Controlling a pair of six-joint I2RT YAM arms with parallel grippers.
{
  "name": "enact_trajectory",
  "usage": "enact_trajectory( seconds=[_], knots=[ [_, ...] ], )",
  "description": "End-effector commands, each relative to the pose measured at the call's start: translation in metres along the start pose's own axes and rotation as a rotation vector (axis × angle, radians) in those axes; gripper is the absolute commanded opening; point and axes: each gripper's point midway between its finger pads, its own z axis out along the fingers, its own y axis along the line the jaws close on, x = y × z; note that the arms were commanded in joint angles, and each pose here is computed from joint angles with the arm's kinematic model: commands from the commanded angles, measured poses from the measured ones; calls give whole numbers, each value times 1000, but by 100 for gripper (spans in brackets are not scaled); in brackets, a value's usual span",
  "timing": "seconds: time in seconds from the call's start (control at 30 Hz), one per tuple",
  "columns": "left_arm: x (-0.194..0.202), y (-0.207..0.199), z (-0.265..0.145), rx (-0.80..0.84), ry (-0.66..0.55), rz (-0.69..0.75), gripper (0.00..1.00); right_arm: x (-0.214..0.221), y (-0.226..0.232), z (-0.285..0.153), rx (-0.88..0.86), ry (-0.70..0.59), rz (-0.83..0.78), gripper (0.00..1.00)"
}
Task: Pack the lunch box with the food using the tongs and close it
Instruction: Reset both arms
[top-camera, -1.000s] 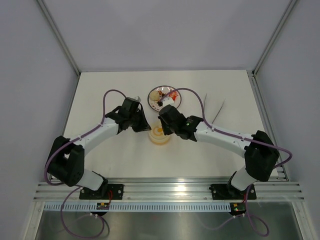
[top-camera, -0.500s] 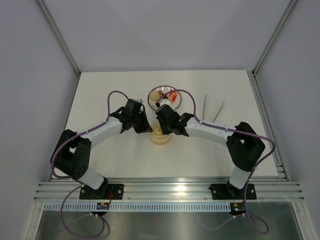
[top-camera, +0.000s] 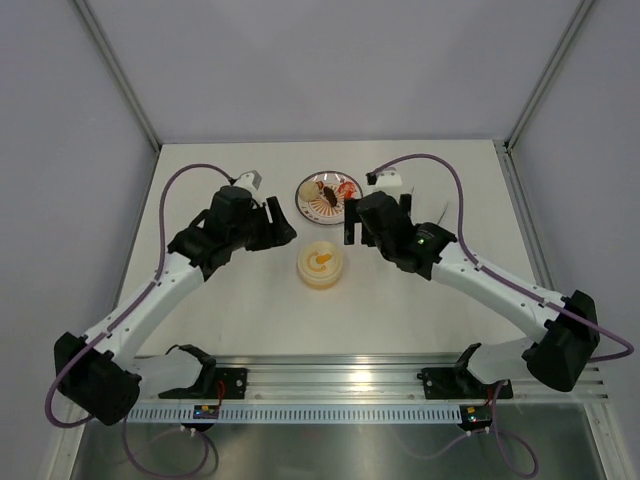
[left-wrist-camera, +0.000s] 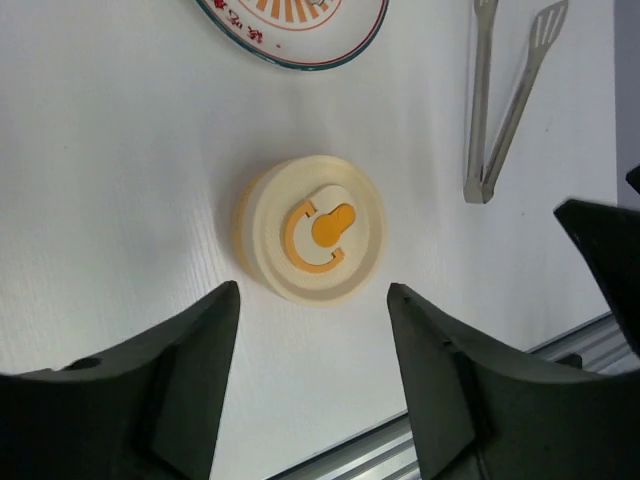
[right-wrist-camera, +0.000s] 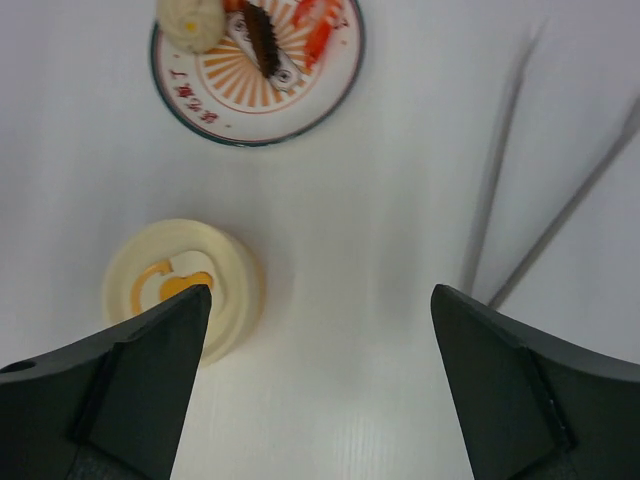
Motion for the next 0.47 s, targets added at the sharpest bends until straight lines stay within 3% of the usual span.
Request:
enact_trajectory(
  seconds=[0.0,0.07,0.43],
  knots=[
    [-25,2,-35,-17,-143,74,82,14,-55,-9,220,-2,70,100],
    [-28,6,-44,-33,-177,87,99,21,-71,-18,281,3,102,100],
    [-41,18,-78,-96,-271,97,99,62,-106,-41,392,57,190,100]
  ],
)
